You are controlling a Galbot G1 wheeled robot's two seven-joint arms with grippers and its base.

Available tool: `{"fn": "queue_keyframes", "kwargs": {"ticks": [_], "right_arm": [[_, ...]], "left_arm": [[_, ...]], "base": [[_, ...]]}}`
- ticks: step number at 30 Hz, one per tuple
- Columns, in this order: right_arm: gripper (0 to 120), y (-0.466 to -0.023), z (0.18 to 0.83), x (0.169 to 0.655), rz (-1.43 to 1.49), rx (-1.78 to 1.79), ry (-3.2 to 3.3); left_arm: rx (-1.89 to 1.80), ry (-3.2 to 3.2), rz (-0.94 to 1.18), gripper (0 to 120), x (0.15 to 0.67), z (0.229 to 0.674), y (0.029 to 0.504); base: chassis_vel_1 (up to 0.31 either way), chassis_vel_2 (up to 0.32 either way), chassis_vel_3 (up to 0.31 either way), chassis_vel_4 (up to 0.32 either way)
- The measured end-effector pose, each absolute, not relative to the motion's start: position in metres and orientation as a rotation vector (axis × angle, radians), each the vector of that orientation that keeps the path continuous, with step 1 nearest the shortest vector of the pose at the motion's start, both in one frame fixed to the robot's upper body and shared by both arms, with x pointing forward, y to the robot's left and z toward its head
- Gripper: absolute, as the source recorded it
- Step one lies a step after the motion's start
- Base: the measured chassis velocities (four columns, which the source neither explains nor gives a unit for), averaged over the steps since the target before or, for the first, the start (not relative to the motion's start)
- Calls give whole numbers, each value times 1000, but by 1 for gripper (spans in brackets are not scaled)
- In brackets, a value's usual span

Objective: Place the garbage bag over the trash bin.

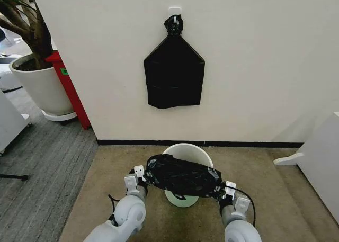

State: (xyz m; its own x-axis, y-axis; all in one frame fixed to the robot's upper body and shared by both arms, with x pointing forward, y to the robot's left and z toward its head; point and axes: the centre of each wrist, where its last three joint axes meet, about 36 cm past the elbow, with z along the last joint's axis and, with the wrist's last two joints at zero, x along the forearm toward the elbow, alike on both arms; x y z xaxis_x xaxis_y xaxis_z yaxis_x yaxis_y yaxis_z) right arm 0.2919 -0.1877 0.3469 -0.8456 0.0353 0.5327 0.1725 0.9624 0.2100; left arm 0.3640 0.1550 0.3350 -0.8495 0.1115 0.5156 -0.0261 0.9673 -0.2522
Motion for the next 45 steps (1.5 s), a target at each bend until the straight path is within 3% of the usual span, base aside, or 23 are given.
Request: {"fn": "queue_keyframes", "kwargs": {"ticks": [3,5,8,19,22,24,30,32,36,45], "right_arm": [[0,-188,347,292,-335,-143,-2564],[8,-187,348,291,-333,-140,-2562],[21,-188,355,286,-328,-132,-2561],[58,-191,382,273,-311,-125,-2558],[72,-190,392,263,-300,-120,-2553],[74,-190,394,261,-298,-121,-2551],[98,-192,423,244,-306,-118,-2586],[100,-194,451,242,-286,-112,-2752],[100,-203,463,263,-198,-14,-3016],[100,-256,475,392,250,838,-3020]], "left_arm": [[-75,-2570,337,0,361,332,156],[-82,-2573,333,0,358,332,157],[-89,-2594,321,15,352,339,162],[-72,-2665,254,51,334,372,186],[-88,-2664,256,67,322,382,184],[-89,-2663,257,67,320,384,183],[-100,-2652,288,93,294,399,174],[-130,-2680,372,100,275,423,167],[-139,-2754,465,100,267,441,162],[187,-2912,385,100,249,480,172]], "base": [[0,0,0,0],[0,0,0,0],[0,0,0,0],[0,0,0,0],[0,0,0,0],[0,0,0,0],[0,0,0,0],[0,0,0,0],[0,0,0,0],[0,0,0,0]]}}
